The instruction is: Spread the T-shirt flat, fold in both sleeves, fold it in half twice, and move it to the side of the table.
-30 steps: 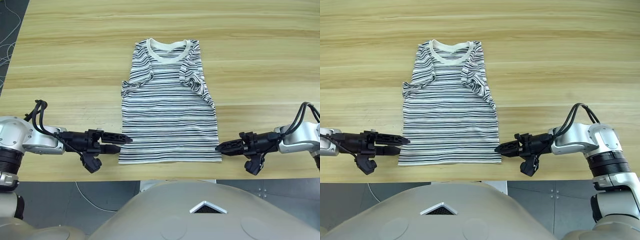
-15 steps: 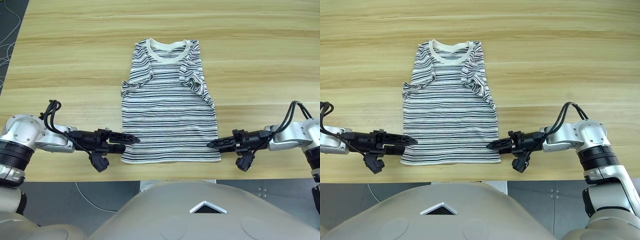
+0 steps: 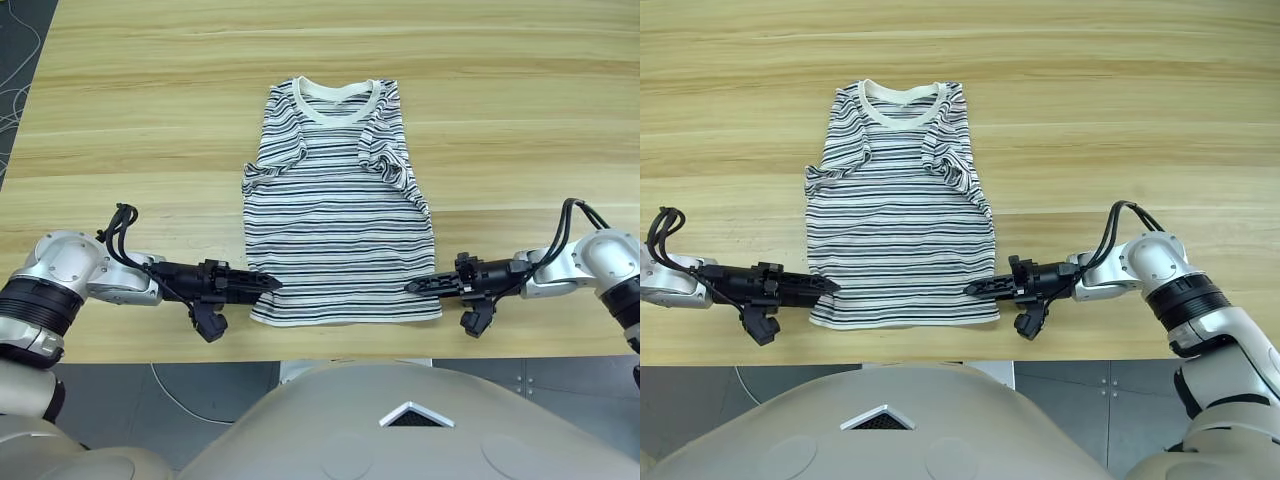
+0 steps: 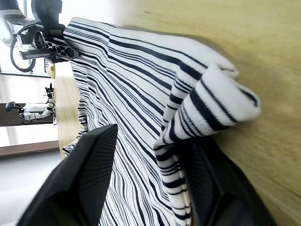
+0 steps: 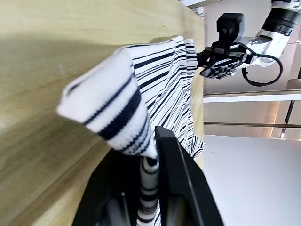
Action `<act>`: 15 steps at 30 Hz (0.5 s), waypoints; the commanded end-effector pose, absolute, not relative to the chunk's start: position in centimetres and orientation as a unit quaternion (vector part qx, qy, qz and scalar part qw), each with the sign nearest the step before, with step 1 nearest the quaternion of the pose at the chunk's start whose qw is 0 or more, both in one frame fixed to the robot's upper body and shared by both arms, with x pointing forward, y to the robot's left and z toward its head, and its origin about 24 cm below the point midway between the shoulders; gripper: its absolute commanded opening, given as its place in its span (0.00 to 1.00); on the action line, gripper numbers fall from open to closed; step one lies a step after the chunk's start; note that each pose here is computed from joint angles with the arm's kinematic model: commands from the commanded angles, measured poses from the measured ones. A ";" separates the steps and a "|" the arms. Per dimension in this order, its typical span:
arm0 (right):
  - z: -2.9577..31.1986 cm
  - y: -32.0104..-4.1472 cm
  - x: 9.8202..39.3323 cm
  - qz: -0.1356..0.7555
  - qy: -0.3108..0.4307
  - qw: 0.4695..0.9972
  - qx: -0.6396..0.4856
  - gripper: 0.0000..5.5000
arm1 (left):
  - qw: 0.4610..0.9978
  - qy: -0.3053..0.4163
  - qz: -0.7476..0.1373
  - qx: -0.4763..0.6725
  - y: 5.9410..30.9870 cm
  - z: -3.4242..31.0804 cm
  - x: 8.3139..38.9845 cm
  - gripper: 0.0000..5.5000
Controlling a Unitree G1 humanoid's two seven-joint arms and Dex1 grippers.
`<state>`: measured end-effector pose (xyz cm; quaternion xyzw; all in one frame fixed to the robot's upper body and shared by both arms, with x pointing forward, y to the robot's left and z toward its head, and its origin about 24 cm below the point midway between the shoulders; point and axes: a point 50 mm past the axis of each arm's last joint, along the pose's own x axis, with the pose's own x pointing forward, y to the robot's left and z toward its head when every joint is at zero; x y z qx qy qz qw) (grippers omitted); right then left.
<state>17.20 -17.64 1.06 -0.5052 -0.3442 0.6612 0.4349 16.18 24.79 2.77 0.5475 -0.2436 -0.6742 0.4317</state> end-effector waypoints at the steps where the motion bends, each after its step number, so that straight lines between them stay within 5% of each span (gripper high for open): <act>1: -4.1 -21.9 15.4 0.717 -0.200 0.313 -0.590 0.02 | 0.403 -0.210 -0.686 0.567 25.3 1.7 16.3 0.30; 11: -4.3 -21.9 15.6 0.716 -0.205 0.315 -0.589 0.02 | 0.416 -0.210 -0.677 0.570 25.0 1.4 16.9 0.03; 15: -3.9 -21.6 16.1 0.710 -0.197 0.350 -0.579 0.02 | 0.444 -0.211 -0.644 0.586 24.7 1.5 17.9 0.03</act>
